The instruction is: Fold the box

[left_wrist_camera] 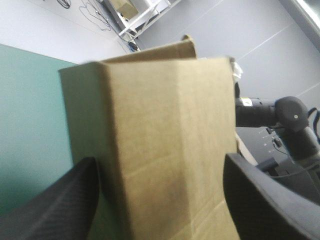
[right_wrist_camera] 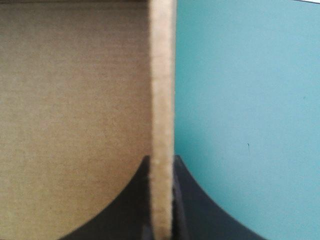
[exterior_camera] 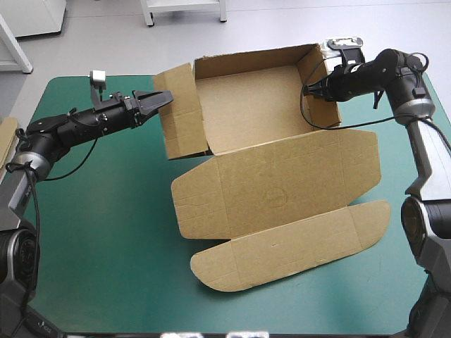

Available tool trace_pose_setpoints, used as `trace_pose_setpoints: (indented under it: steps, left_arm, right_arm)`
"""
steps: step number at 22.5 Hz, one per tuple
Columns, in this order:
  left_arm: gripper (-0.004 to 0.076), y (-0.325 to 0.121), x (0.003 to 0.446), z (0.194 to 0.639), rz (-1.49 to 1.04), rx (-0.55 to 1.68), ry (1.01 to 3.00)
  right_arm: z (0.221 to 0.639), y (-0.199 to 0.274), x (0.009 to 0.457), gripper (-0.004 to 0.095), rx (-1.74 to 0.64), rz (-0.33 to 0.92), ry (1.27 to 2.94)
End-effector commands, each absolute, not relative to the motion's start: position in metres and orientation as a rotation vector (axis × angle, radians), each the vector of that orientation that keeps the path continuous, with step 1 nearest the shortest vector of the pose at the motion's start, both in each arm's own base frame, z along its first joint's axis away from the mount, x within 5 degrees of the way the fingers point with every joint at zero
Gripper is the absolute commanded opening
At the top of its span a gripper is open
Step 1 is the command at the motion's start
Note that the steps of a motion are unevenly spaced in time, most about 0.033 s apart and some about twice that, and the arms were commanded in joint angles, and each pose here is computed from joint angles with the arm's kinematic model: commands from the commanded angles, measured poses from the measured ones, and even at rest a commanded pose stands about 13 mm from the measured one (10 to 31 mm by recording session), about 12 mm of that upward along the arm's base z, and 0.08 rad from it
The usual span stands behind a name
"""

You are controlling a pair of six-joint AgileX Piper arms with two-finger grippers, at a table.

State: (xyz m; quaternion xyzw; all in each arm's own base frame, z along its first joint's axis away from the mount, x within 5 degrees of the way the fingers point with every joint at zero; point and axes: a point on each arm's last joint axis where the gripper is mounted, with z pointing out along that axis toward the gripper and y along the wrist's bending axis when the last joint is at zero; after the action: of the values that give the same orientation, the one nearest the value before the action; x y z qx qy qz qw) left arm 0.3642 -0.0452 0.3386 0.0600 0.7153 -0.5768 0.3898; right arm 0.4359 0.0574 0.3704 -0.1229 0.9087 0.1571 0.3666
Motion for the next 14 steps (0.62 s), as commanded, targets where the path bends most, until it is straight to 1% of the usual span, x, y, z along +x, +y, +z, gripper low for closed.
trace_pose_setpoints:
  steps: [1,3,8,12,14]
  left_arm:
    - [0.0507,-0.075,0.343,0.383,-1.587,0.362,1.697]
    - [0.0507,-0.084,0.343,0.385,-1.521,0.410,1.749]
    - [0.0507,-0.090,0.347,0.398,-1.469,0.394,1.774]
    - [0.0507,-0.095,0.351,0.404,-1.250,0.413,1.948]
    - [0.0507,-0.105,0.354,0.412,-1.111,0.391,2.004]
  right_arm:
    - [0.408,0.054,0.424,-0.0008,-0.259,0.433,2.201]
    - [0.408,0.054,0.424,-0.0008,-0.252,0.436,2.202]
    - [0.408,0.056,0.423,-0.0007,-0.233,0.456,2.213]
    - [0.408,0.060,0.423,-0.0007,-0.218,0.466,2.211]
    - [0.409,0.068,0.422,-0.0007,-0.226,0.477,2.206]
